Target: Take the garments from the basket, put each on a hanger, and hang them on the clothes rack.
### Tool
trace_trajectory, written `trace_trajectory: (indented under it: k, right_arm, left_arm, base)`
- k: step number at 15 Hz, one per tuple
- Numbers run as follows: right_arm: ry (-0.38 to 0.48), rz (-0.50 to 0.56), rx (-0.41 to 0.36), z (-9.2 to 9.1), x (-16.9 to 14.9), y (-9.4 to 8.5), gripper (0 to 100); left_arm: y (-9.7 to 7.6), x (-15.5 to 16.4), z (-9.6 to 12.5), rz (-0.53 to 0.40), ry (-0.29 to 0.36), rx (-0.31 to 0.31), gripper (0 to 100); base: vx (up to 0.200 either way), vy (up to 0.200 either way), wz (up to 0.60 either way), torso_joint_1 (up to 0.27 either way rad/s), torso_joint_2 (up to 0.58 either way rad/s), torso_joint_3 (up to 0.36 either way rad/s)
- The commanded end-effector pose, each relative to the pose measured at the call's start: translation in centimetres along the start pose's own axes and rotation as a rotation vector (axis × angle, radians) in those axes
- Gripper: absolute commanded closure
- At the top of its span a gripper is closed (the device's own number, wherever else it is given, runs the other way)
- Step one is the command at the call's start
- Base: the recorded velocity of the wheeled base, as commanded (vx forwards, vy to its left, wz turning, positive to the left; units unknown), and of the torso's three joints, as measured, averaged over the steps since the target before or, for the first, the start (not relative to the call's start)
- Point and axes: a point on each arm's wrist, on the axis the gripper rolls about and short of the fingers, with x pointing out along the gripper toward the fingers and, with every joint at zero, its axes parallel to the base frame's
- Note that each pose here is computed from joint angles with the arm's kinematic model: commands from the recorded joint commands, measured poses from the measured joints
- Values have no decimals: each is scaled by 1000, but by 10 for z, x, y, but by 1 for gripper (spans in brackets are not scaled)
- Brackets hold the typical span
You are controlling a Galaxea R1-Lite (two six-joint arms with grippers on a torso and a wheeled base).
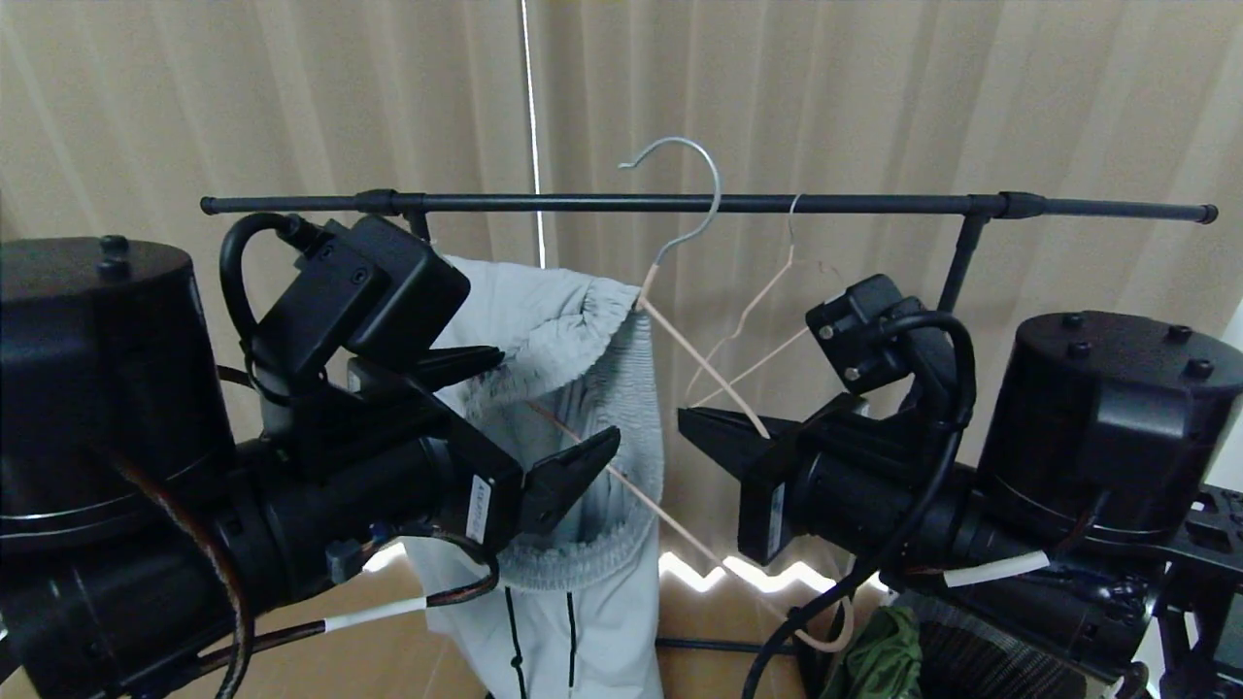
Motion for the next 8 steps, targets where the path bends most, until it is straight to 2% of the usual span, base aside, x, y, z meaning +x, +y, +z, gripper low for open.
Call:
trace_trajectory:
  k: [1, 3, 6, 7, 8]
  right_arm:
    - [-25, -40, 2, 7, -5, -14, 100]
    - [-23, -79, -35, 7, -10, -29, 100]
    - [-19, -87, -59, 7, -21, -42, 100]
    - [-14, -88, -67, 6, -25, -49, 100]
    - [2, -66, -74, 2, -31, -61, 100]
  left_arm:
    - [1, -11, -1, -37, -19, 7, 0]
    - [1, -18, -5, -69, -25, 60, 0]
    - [2, -23, -3, -68, -42, 98, 0]
    - [5, -24, -2, -51, -45, 116, 0]
    - [16, -26, -2, -1, -45, 154, 0]
  base:
    - [0, 0, 0, 0, 0, 0]
    - [0, 0, 0, 0, 0, 0]
    - [0, 0, 0, 0, 0, 0]
    - [0, 0, 0, 0, 0, 0]
    - [0, 0, 0, 0, 0, 0]
